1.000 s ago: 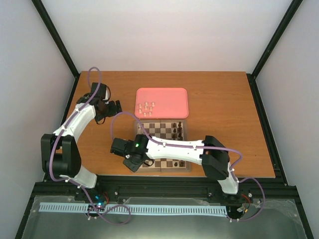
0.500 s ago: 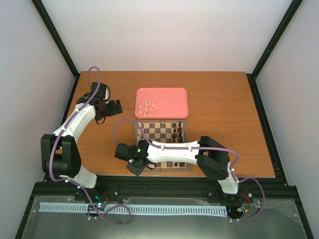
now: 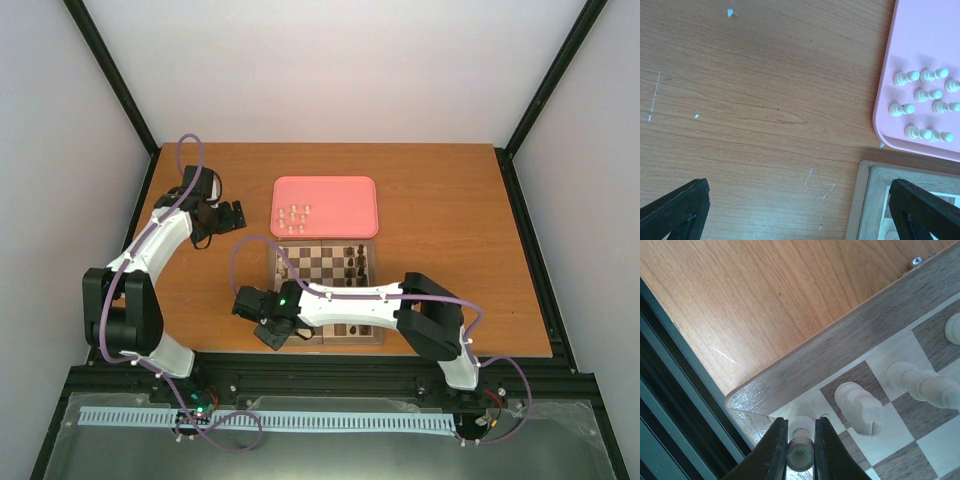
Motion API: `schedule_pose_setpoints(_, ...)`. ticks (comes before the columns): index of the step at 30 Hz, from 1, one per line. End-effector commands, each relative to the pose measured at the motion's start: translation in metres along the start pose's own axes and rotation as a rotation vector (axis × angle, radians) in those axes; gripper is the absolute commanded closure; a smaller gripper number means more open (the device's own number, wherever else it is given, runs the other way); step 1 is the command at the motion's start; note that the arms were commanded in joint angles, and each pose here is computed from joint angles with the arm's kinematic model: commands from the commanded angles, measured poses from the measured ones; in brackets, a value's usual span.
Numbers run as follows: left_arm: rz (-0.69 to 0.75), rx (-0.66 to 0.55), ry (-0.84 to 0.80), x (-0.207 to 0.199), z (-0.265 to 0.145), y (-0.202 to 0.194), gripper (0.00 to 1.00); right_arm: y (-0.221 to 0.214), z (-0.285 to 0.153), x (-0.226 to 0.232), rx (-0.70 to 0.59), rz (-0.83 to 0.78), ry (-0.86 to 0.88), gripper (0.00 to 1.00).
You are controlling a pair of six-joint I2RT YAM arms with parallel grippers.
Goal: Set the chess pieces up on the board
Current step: Place the chess piece on the chessboard.
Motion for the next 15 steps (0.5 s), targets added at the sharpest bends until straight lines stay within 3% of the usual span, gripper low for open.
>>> schedule_pose_setpoints(1, 0.029, -0.015, -0.012, -0.0040, 0.0007, 0.0026, 0.00, 0.0031, -0.0116, -0.0065, -0.046, 0.016, -0.024, 0.97)
schedule_pose_setpoints(8, 0.029, -0.015, -0.011, -0.0043, 0.0008, 0.0030, 0.00, 0.0009, -0.0062, -0.0072, -0.027, 0.018, -0.009, 0.94)
schedule_pose_setpoints(15, 0.030, -0.010, -0.011, -0.0049, 0.0028, 0.0033, 0.00, -0.0002, -0.0067, -0.0075, -0.023, 0.007, 0.001, 0.86)
Point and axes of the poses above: each gripper's point midway between its finger pads, its own z axis out along the fingers, its own x axis along the line the jaws close on, y = z × x, the point moved 10 cm from there along -z, back along the fingers, and after that the axes turned 14 degrees about -z, right-handed, at the moved point
